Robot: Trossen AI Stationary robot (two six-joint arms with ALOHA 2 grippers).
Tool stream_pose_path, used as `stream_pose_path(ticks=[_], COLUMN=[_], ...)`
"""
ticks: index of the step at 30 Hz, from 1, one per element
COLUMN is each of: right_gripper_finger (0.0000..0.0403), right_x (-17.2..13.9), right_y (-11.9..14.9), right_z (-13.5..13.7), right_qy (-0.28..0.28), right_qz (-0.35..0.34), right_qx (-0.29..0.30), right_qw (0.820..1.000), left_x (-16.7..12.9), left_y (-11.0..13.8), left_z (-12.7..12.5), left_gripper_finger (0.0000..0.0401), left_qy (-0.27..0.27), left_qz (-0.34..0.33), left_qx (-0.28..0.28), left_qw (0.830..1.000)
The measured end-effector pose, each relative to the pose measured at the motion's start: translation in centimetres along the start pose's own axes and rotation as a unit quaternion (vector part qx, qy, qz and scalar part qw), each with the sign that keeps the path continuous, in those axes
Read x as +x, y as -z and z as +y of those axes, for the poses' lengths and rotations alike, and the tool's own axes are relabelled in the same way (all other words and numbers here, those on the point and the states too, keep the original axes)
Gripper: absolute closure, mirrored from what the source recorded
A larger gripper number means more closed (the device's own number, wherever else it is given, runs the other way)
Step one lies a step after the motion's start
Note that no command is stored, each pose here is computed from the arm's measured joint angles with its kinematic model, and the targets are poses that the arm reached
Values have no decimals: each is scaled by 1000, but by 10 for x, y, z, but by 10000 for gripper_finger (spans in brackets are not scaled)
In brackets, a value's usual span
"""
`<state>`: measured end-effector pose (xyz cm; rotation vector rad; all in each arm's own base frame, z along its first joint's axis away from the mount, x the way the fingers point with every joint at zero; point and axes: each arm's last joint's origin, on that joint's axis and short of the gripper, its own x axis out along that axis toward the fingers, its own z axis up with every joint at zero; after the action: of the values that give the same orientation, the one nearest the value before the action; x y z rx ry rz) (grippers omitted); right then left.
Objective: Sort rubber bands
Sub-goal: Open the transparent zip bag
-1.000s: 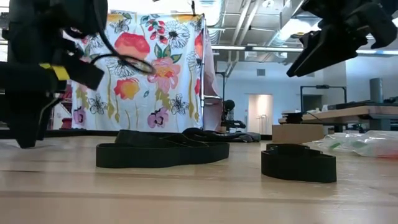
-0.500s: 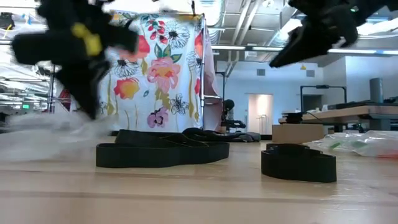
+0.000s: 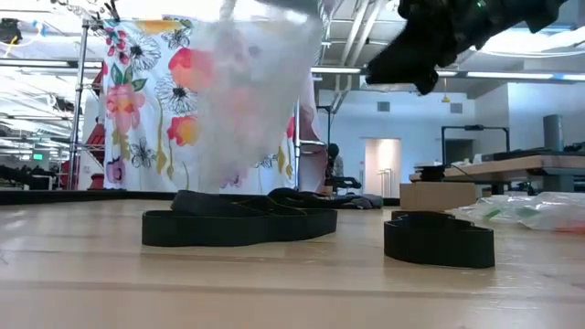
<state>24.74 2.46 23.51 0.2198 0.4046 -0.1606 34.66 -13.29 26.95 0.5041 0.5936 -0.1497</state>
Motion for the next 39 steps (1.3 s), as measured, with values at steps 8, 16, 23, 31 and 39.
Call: stream_pose_path(ticks=[8,16,23,31,39], right_gripper_finger=[278,278,278,285,353], right_x=[4,18,28,34,36], right_y=[7,23,23,22,19], right_z=[24,51,69,81,79], right_qy=[-188,-249,-218,-208,-203], right_qz=[1,-46,-63,-68,-69], right_qx=[-202,-361,-367,-378,-369], right_qw=[961,898,902,899,904], left_x=[9,18,18,19,19], left_y=[11,12,8,6,6], left_z=[9,3,8,14,13], left_gripper_finger=[400,401,401,401,401], left_qy=[2,87,84,72,72], left_qz=[35,-73,-98,-108,-107], left_qx=[-5,39,23,-8,-9], left_qw=[999,993,991,992,992])
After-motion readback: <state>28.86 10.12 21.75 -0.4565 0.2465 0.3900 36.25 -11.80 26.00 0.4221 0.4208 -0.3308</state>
